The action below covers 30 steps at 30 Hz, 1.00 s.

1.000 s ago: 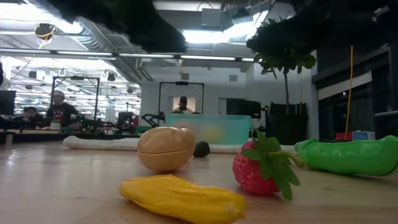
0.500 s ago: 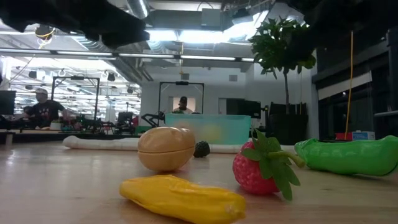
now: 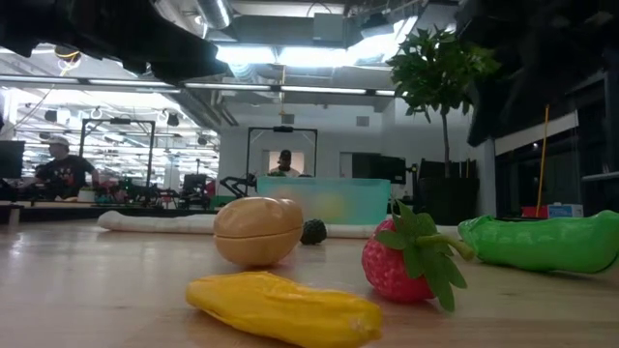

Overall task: Pick and placing Produce into tupperware
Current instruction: Put the red raspberry into the green bin

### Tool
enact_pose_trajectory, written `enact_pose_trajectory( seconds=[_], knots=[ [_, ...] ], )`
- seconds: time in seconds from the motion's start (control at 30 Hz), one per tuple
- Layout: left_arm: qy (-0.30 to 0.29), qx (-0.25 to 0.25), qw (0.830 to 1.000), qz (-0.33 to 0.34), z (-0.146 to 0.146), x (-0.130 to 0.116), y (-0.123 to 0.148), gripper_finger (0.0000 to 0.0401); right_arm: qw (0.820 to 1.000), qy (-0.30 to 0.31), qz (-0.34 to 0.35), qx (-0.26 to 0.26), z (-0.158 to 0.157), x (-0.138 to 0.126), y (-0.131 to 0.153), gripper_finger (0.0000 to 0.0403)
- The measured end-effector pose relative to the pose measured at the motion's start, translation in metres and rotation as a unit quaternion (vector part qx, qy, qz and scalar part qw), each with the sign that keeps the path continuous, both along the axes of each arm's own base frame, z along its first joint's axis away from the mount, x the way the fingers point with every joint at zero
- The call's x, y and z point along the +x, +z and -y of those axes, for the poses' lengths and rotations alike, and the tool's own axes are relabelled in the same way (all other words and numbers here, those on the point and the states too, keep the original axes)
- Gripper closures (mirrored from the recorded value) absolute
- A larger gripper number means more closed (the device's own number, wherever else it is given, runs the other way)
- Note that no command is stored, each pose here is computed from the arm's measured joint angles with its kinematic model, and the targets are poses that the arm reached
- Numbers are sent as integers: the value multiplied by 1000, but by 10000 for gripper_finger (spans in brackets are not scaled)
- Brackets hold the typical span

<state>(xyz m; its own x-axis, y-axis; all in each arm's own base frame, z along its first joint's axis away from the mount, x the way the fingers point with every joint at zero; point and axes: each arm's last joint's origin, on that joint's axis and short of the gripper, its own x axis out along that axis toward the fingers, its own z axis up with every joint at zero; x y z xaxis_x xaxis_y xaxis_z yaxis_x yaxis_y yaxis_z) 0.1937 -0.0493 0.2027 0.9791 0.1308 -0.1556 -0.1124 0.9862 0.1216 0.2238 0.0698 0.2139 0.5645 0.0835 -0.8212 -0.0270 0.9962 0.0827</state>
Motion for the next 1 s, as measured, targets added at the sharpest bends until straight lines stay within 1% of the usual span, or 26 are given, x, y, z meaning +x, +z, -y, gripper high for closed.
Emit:
enact_pose_trajectory(
  seconds=[0.17,0.37,0.5,0.8,1.0],
  knots=[
    [4,-30,1000,1,0,0,0,154,999,13,-35,-12,-9,8,-19,115],
    [5,-32,999,1,0,0,-1,154,997,19,-74,-26,-16,18,-43,115],
    [5,-32,999,1,0,0,-1,154,996,19,-81,-27,-19,25,-57,115],
    [5,-32,999,0,0,0,-1,154,994,35,-104,-4,-24,35,-81,115],
    [5,-32,999,1,0,0,0,154,993,36,-109,-1,-26,38,-87,122]
  ],
)
